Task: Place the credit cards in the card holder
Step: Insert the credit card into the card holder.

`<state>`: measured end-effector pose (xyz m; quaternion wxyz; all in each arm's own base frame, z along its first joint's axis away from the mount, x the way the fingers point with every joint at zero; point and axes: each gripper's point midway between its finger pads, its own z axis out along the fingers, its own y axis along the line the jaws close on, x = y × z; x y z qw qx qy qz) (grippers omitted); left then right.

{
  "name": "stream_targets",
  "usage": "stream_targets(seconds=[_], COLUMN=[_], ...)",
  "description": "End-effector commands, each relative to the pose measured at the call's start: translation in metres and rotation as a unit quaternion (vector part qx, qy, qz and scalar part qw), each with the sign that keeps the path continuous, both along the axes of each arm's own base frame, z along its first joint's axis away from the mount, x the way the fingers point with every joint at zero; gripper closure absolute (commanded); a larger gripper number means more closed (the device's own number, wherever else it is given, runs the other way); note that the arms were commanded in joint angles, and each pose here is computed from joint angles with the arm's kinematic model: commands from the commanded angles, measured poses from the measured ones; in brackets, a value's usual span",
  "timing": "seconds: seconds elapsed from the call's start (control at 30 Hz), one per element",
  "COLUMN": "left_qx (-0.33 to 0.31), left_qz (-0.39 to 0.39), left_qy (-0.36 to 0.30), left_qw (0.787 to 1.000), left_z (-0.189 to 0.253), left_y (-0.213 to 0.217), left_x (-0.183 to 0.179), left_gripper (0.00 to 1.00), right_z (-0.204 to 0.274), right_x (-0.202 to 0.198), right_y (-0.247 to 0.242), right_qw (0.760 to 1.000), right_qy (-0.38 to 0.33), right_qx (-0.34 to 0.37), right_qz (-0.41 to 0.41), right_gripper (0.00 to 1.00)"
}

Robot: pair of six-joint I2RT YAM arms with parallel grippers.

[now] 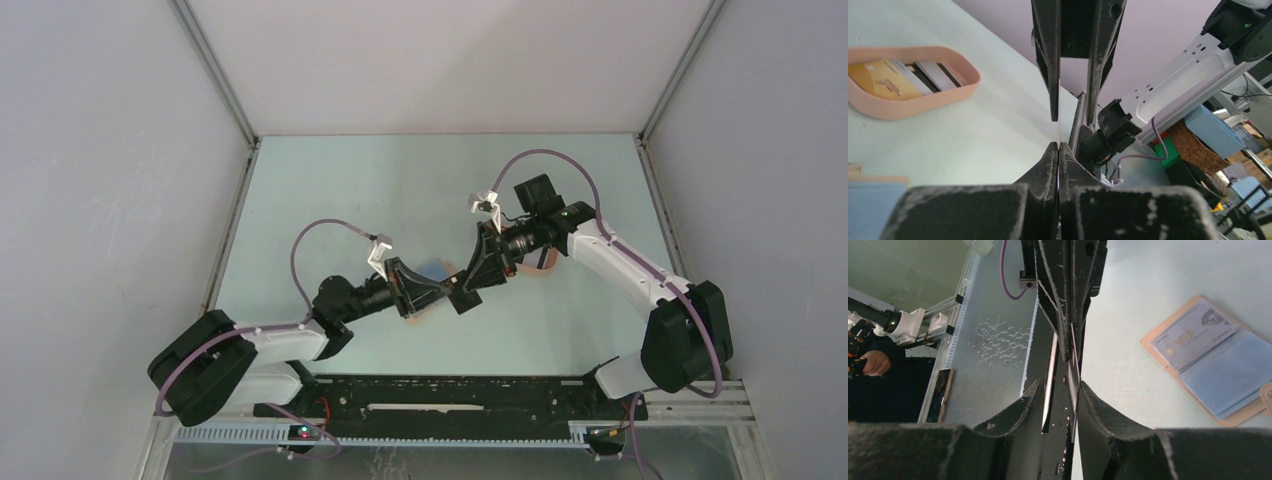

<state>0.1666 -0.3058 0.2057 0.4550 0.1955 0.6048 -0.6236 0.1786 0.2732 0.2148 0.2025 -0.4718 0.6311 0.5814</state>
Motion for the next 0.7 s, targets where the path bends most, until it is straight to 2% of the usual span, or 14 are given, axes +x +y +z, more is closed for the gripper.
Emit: stream_targets(seconds=[0.0, 0.23, 0.5, 0.53, 0.57, 0.63, 0.67], left_qx=[-0.028, -0.024, -0.019, -0.018, -0.018, -0.019, -0.018], left_qz=[-0.037, -0.042, -0.037, -0.035, -0.031, -0.023, -0.015], left_qy=[0.001, -0.001, 0.005, 0.006, 0.007, 0.01, 0.017], left_qw=[0.999, 0.999, 0.999, 0.999, 0.999, 1.0, 1.0], left_z=[0.023, 0.02, 0.014, 0.013, 0.012, 0.012, 0.008], left_y=[-0.007, -0.005, -0.003, -0.003, -0.001, 0.001, 0.005], left_x=[-0.002, -0.003, 0.0, 0.0, 0.001, 0.004, 0.006], left_gripper=[1.0, 1.0, 1.0, 1.0, 1.0, 1.0, 0.95], right_z=[0.013, 0.006, 0.002, 0.001, 0.001, -0.002, -0.004], right_x=[0.004, 0.007, 0.009, 0.009, 0.01, 0.011, 0.011], right_y=[0.003, 0.005, 0.007, 0.007, 0.007, 0.008, 0.01], right_qw=[1.0, 1.0, 1.0, 1.0, 1.0, 1.0, 1.0], right_qy=[-0.024, -0.004, -0.001, -0.001, -0.001, 0.002, 0.002], right_qx=[0.012, -0.003, -0.014, -0.016, -0.018, -0.026, -0.031], right_qz=[0.004, 0.006, 0.008, 0.007, 0.005, 0.003, 0.001], right_gripper=[0.61, 0.63, 0.83, 0.88, 0.98, 1.0, 1.0])
